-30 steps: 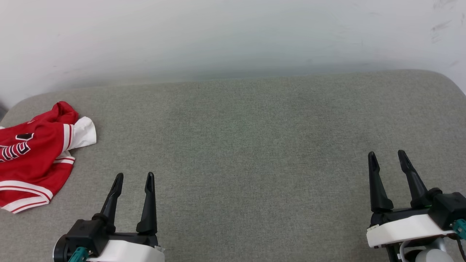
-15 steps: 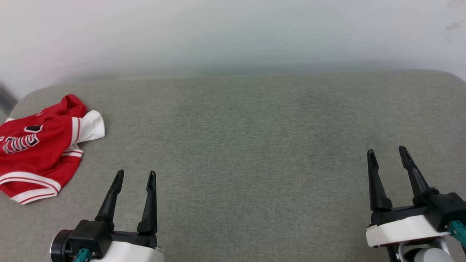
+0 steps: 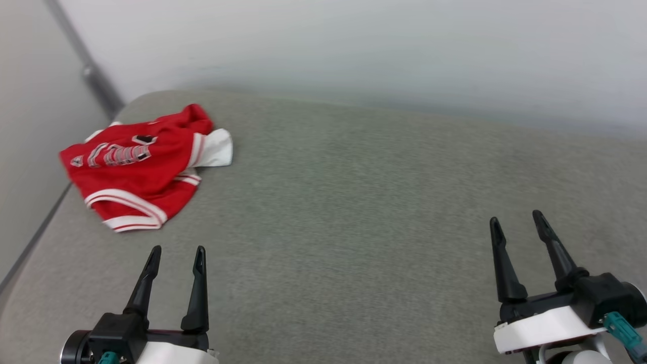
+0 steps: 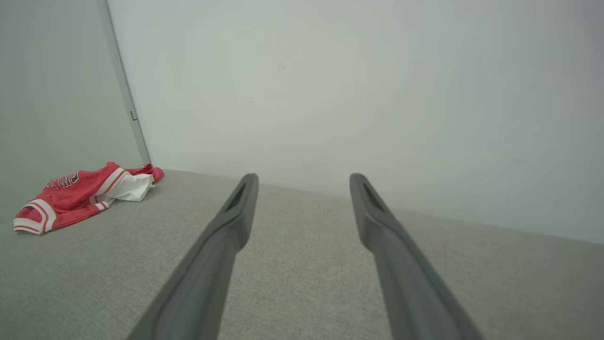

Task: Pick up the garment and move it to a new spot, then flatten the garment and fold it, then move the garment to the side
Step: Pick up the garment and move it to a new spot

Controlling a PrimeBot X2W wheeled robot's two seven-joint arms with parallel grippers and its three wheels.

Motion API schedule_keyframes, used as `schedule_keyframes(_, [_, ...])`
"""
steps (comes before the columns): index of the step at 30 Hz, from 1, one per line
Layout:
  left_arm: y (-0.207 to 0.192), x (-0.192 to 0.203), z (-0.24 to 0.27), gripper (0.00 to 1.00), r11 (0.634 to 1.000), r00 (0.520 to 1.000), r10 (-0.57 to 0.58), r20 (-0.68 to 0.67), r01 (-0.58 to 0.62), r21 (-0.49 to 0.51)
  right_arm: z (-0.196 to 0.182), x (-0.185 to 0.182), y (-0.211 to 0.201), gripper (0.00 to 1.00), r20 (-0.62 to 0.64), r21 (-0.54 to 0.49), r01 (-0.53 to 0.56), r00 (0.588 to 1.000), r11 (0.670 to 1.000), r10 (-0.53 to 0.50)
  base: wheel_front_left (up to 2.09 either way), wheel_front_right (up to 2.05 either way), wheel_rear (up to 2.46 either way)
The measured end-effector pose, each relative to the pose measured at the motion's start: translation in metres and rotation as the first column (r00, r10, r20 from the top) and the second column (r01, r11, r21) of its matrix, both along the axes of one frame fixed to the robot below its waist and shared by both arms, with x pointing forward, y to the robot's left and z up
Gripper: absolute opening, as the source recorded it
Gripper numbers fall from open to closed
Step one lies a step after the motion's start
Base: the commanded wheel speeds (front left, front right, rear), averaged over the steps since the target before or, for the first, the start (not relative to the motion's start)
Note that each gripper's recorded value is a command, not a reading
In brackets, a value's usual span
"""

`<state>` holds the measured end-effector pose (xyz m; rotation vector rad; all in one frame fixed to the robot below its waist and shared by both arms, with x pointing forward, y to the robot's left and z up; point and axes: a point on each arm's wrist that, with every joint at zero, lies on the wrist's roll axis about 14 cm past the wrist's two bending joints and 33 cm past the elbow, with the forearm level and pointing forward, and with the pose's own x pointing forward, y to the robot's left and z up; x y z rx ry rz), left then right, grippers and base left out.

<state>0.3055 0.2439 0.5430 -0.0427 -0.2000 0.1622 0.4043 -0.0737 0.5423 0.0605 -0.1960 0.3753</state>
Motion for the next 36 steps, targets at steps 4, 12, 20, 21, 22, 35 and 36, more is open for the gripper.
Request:
schedule_keyframes(4, [0.02, -0.02, 0.001, 1.0, 0.997, 0.997, 0.075, 0.003, -0.075, 0.005, 0.001, 0.0, 0.031, 1.0, 0.002, 0.001, -0.089, 0.996, 0.996, 0.089, 0.0, 0.0, 0.0])
schedule_keyframes(12, [0.048, -0.06, 0.003, 1.0, 0.98, 0.98, 0.2, 0.008, -0.2, 0.01, 0.004, -0.01, 0.084, 1.0, 0.01, 0.006, -0.243, 0.97, 0.97, 0.243, 0.0, 0.0, 0.0])
schedule_keyframes(20, [0.062, -0.084, 0.009, 1.0, 0.963, 0.963, 0.269, 0.028, -0.27, 0.023, 0.006, -0.017, 0.109, 1.0, 0.012, 0.004, -0.315, 0.949, 0.949, 0.315, 0.0, 0.0, 0.0])
schedule_keyframes(21, [0.063, -0.085, 0.01, 1.0, 0.961, 0.961, 0.275, 0.029, -0.276, 0.029, 0.006, -0.018, 0.111, 1.0, 0.012, 0.003, -0.32, 0.947, 0.947, 0.32, 0.0, 0.0, 0.0])
schedule_keyframes(22, [0.064, -0.086, 0.012, 1.0, 0.959, 0.959, 0.281, 0.035, -0.283, 0.034, 0.006, -0.018, 0.112, 1.0, 0.013, 0.003, -0.324, 0.946, 0.946, 0.324, 0.0, 0.0, 0.0])
schedule_keyframes(35, [0.064, -0.034, -0.012, 1.0, 0.972, 0.974, 0.223, -0.043, -0.226, -0.07, 0.006, 0.008, 0.112, 1.0, 0.05, 0.013, -0.313, 0.949, 0.95, 0.312, 0.0, 0.0, 0.0])
schedule_keyframes(36, [0.063, -0.026, -0.016, 1.0, 0.974, 0.976, 0.212, -0.06, -0.216, -0.071, 0.004, 0.013, 0.111, 1.0, 0.051, 0.014, -0.307, 0.951, 0.952, 0.306, 0.0, 0.0, 0.0])
